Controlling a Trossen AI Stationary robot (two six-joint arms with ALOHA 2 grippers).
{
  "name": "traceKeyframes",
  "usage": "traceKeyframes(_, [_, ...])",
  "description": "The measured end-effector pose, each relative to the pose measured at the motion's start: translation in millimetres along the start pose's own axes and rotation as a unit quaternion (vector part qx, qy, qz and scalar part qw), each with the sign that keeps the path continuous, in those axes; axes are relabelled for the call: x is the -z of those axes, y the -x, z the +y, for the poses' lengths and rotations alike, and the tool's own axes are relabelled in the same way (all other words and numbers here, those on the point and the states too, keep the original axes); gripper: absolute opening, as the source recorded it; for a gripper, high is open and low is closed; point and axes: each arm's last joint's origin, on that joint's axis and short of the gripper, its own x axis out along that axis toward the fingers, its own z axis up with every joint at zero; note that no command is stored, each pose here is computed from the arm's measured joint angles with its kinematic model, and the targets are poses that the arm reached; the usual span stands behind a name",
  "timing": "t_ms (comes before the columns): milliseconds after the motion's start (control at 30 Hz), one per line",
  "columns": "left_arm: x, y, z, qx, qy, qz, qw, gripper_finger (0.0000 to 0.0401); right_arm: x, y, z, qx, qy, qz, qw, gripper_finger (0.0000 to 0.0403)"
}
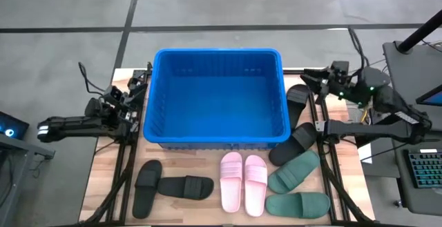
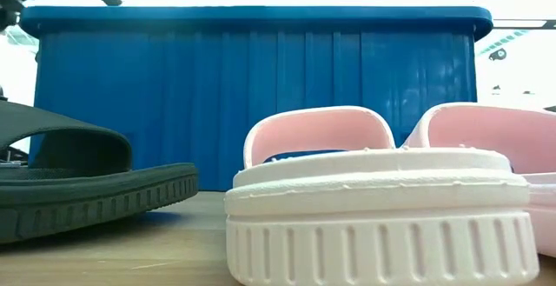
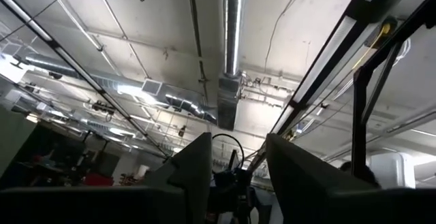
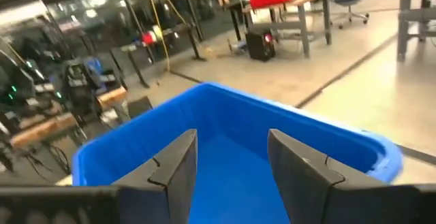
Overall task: Pick and place slides into bin
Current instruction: Put the black slide into the blue bin
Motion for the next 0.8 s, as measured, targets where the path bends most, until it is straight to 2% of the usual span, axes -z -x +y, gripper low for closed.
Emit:
traceKeyframes(67, [-3,-8,-1,-0.018,-0.004,0.009,1.0,0.0125,-8,1,2,0.007,0.006,0.021,1.0,0.0171])
traceKeyframes(167, [2,-19,0,-0.047,-0.013,0.06,0.997,0.0125,-13,-1,4,0.032,0.009,0.066,0.997,0.0171])
traceKeyframes(467, [3,-30,-2,-0.042,-0.015,0.078,0.996,0.0125,-8,-14,4,0.099,0.037,0.144,0.984,0.0171])
traceKeyframes(600, [0,-28,-2,-0.04,-0.012,0.07,0.997,0.0125,-1,-19,1,0.16,0.01,0.162,0.974,0.0171])
traceKeyframes(800, [-2,-26,-3,-0.038,-0.011,0.065,0.997,0.0125,12,-25,-4,0.214,0.045,0.232,0.948,0.0171])
